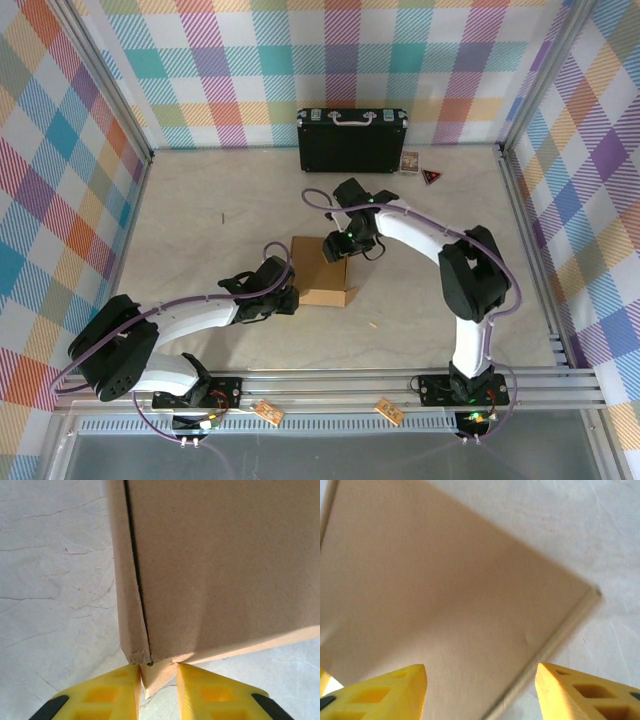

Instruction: Fold the paper box

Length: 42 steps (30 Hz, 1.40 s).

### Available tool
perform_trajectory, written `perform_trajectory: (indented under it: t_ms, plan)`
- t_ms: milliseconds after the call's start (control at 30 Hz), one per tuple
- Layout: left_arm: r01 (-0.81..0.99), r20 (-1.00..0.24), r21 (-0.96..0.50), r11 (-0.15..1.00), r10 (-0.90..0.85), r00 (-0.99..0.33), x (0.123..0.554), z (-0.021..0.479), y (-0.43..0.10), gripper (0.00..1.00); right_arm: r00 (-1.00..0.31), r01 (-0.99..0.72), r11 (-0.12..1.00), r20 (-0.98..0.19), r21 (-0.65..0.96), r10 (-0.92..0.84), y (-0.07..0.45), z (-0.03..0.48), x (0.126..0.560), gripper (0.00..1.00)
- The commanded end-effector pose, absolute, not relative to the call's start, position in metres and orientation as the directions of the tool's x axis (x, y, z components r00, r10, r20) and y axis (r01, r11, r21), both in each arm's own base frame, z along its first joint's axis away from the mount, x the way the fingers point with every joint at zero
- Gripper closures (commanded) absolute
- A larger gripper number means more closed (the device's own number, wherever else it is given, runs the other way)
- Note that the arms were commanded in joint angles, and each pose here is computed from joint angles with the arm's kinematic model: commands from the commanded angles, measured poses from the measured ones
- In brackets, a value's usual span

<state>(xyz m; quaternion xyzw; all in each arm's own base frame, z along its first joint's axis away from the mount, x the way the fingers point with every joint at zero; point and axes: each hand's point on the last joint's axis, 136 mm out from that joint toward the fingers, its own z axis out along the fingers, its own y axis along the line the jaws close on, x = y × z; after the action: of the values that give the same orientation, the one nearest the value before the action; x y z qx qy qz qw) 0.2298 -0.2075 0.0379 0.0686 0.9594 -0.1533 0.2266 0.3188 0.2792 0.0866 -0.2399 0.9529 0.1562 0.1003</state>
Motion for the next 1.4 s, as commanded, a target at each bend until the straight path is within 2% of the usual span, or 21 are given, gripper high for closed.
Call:
perform_trajectory:
  t_ms: [0,100,167,200,267,333,400,467,567,767,1067,1367]
  plan:
    - [0.196,-0.425,-0.261,0.945,0.069,-0.903,0.223,0.037,-0.203,0.75,-0.865,-0.465,0.862,-0.311,0.199,-0.394,0.257,0.114,0.305,0.36]
    - [0.199,-0.431,-0.266,0.943,0.068,-0.900,0.222,0.040,-0.202,0.75,-0.860,-0.414,0.901,-0.377,0.126,-0.343,0.228,0.121,0.295,0.31]
    - [0.201,-0.434,-0.267,0.942,0.069,-0.898,0.222,0.041,-0.202,0.75,-0.834,-0.401,0.911,-0.449,0.094,-0.321,0.214,0.125,0.288,0.18]
    - [0.202,-0.434,-0.268,0.942,0.069,-0.898,0.222,0.042,-0.202,0.75,-0.822,-0.397,0.912,-0.482,0.100,-0.305,0.209,0.125,0.283,0.14]
    - [0.205,-0.432,-0.270,0.941,0.072,-0.899,0.222,0.041,-0.204,0.75,-0.797,-0.419,0.894,-0.535,0.157,-0.280,0.209,0.122,0.274,0.01]
    - [0.206,-0.430,-0.274,0.939,0.073,-0.900,0.222,0.041,-0.204,0.75,-0.814,-0.406,0.865,-0.546,0.293,-0.197,0.212,0.118,0.264,0.01]
    - [0.205,-0.429,-0.276,0.939,0.071,-0.901,0.221,0.041,-0.204,0.75,-0.831,-0.450,0.768,-0.529,0.456,-0.172,0.228,0.120,0.247,0.01]
    - [0.207,-0.431,-0.277,0.938,0.071,-0.900,0.221,0.042,-0.204,0.75,-0.832,-0.465,0.710,-0.536,0.529,-0.146,0.235,0.123,0.236,0.01]
    - [0.205,-0.430,-0.279,0.938,0.069,-0.900,0.219,0.041,-0.203,0.75,-0.824,-0.464,0.701,-0.555,0.542,-0.117,0.238,0.117,0.227,0.00]
    - [0.211,-0.432,-0.287,0.934,0.070,-0.899,0.219,0.045,-0.204,0.75,-0.847,-0.464,0.701,-0.503,0.541,-0.171,0.266,0.090,0.215,0.15]
    - [0.214,-0.433,-0.284,0.935,0.074,-0.898,0.220,0.044,-0.205,0.75,-0.828,-0.462,0.781,-0.520,0.421,-0.209,0.269,0.073,0.229,0.14]
    - [0.215,-0.432,-0.284,0.934,0.075,-0.899,0.221,0.043,-0.206,0.75,-0.813,-0.492,0.775,-0.526,0.396,-0.248,0.274,0.069,0.234,0.14]
